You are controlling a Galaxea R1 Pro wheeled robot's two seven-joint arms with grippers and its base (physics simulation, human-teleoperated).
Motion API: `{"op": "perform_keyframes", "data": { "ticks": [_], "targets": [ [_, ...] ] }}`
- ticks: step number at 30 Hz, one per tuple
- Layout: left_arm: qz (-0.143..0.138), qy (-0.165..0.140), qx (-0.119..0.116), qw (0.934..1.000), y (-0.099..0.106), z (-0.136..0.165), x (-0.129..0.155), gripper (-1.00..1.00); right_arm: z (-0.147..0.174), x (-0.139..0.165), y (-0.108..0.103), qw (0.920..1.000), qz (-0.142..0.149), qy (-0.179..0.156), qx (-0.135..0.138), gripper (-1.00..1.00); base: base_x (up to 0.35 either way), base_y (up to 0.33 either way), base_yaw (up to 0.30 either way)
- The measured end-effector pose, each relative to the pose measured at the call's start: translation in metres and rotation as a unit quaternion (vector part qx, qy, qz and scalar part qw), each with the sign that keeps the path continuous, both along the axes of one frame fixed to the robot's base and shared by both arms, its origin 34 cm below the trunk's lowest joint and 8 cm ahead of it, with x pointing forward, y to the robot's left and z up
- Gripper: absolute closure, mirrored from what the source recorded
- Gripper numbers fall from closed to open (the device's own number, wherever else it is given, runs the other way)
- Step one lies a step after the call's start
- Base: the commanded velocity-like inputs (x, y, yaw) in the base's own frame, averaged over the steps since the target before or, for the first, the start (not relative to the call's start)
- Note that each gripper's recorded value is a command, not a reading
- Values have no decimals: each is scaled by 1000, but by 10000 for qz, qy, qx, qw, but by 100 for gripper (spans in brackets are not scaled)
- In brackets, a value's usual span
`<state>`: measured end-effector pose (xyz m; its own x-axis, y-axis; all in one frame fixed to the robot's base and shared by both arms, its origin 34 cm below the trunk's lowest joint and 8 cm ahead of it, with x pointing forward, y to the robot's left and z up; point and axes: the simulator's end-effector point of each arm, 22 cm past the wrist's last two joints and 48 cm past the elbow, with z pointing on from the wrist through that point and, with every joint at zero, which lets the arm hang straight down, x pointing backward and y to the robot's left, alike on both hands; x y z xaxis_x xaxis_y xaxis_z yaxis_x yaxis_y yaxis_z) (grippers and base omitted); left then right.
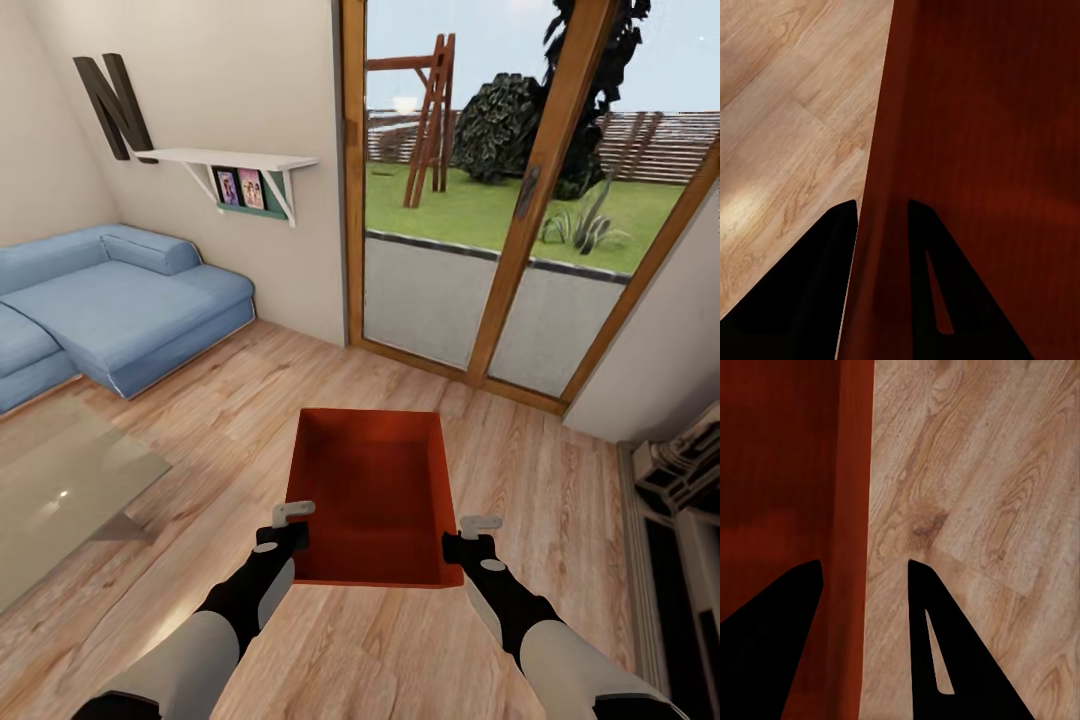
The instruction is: Move the two storage containers from the living room to the garage. In the garage, place one container on the floor and stack the other container on top of it (either order is fine).
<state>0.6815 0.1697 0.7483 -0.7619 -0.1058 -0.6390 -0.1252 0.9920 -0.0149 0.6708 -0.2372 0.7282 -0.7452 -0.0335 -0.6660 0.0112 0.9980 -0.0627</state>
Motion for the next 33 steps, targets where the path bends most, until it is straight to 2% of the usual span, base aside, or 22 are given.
{"op": "perform_keyframes", "data": {
  "ticks": [33],
  "targets": [
    [3,-283,-4,9996,0,32,14,100,32,15,0,9996,6,-284,-2,100,0,0,0]
  ]
}}
